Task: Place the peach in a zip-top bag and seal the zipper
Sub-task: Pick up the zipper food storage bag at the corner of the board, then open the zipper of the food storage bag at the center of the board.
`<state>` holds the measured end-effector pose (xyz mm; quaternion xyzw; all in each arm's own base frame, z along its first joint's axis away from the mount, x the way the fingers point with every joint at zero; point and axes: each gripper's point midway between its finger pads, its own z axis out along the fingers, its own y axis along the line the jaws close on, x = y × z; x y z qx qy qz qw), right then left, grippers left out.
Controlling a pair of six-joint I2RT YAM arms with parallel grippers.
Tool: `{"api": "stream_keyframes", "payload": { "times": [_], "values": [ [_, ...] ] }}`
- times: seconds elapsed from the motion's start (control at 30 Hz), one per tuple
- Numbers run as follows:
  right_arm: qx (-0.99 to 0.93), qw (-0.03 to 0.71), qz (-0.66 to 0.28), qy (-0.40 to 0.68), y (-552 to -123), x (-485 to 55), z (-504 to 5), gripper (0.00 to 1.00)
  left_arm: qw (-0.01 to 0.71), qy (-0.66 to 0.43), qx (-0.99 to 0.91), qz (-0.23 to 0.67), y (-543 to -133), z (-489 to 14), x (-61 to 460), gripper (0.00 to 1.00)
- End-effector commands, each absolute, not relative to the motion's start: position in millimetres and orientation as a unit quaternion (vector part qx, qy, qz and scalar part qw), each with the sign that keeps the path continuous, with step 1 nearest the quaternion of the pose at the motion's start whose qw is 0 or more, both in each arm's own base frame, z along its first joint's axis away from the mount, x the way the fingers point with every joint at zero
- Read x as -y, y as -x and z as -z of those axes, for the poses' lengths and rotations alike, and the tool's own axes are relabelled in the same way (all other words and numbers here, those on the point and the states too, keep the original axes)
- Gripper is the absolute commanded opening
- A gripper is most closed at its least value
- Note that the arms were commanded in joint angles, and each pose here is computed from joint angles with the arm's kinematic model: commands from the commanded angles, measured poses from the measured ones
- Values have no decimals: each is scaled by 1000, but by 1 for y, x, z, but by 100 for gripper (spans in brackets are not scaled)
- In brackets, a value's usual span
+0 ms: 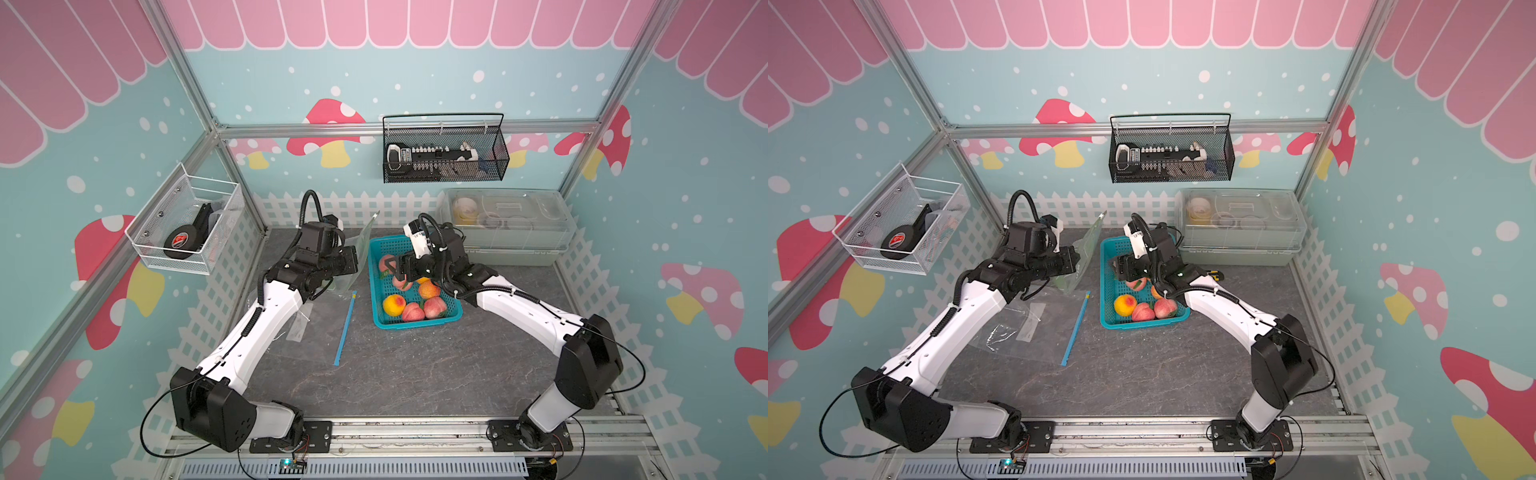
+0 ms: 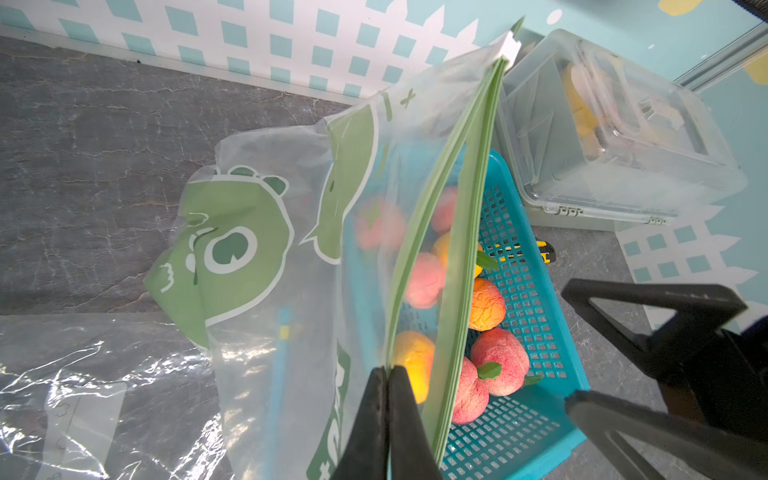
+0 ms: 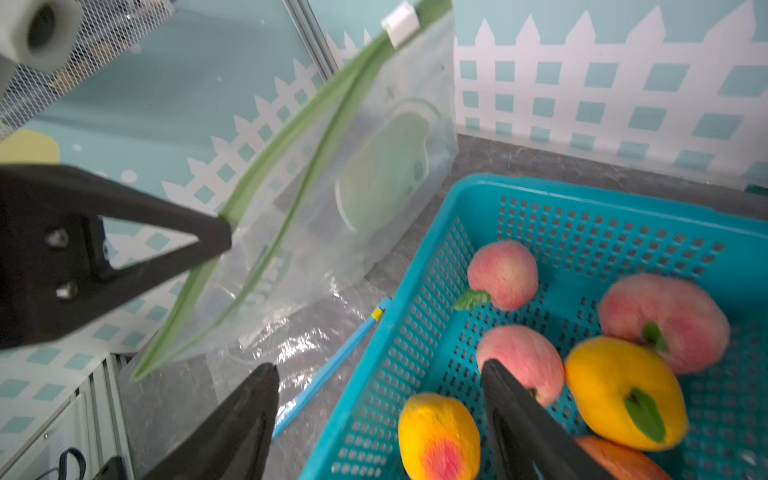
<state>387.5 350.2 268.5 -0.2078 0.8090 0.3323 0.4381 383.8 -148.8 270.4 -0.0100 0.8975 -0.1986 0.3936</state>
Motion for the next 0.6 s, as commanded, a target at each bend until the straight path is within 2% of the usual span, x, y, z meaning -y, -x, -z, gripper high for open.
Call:
{"api": "stream_keyframes", "payload": {
  "times": [0.0, 0.3, 0.57],
  "values": [
    [-804, 424, -360, 210, -391, -370, -279, 77, 387, 21, -899, 203, -386, -268, 153, 0],
    [-816, 412, -347, 210, -412, -399, -279, 72, 394, 22, -895, 208, -385, -272, 155, 0],
    [-869, 389, -230, 204, -437, -406, -238, 69, 411, 31, -887, 208, -384, -282, 150, 0]
  ]
}}
